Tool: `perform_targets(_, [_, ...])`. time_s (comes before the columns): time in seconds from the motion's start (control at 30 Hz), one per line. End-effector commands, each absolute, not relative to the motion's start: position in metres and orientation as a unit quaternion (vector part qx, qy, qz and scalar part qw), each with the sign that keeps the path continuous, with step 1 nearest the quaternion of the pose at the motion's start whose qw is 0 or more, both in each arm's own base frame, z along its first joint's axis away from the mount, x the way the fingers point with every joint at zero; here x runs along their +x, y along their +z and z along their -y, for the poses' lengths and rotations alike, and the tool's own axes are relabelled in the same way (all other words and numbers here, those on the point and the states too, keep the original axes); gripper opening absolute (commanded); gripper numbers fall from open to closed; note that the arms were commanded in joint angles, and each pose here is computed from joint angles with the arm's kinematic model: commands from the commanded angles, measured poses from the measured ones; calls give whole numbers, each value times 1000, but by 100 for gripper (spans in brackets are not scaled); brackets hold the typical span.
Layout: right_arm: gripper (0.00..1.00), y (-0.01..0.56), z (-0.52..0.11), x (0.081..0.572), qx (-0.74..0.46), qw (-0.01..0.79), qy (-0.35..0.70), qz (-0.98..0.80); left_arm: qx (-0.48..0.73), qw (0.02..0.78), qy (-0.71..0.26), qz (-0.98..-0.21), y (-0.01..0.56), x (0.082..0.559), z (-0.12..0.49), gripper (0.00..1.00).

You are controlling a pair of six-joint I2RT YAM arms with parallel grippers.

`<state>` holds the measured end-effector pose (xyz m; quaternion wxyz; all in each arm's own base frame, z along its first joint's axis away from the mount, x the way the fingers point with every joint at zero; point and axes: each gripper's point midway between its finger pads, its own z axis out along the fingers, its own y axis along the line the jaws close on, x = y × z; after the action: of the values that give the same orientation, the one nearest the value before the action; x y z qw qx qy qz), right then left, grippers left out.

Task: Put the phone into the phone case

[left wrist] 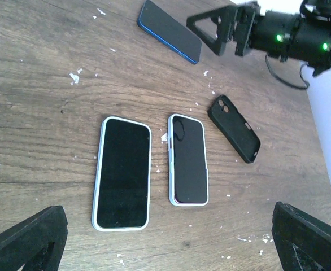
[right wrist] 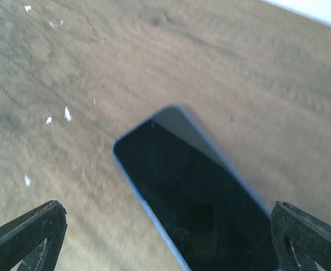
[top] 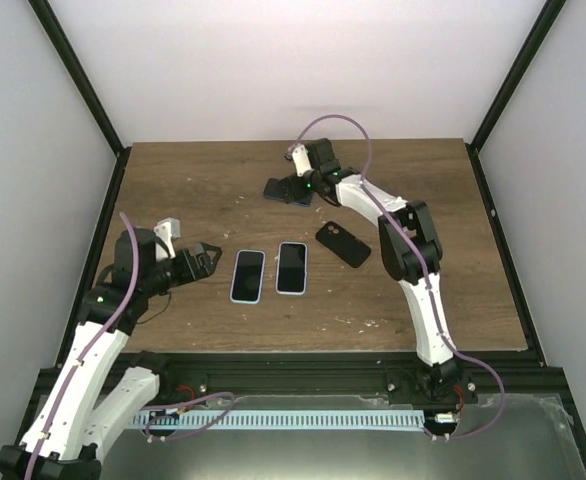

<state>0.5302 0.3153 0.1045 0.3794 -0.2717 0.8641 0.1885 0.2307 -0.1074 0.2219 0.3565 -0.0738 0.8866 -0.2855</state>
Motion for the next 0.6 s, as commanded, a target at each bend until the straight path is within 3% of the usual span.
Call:
perform_targets(0.0, [100, 102, -320, 552, -341, 376, 153, -848, -75, 353, -294, -885, 221, 230, 110, 100])
perform_targets(0.27, [100, 70, -313, 572, -339, 356, 178, -852, -74, 346, -291, -889, 218, 231, 110, 100])
perform_targets(0.57, [100, 40, -312, 560, -348, 312, 193, -863, -78, 339, -288, -892, 213, 234, 111, 100])
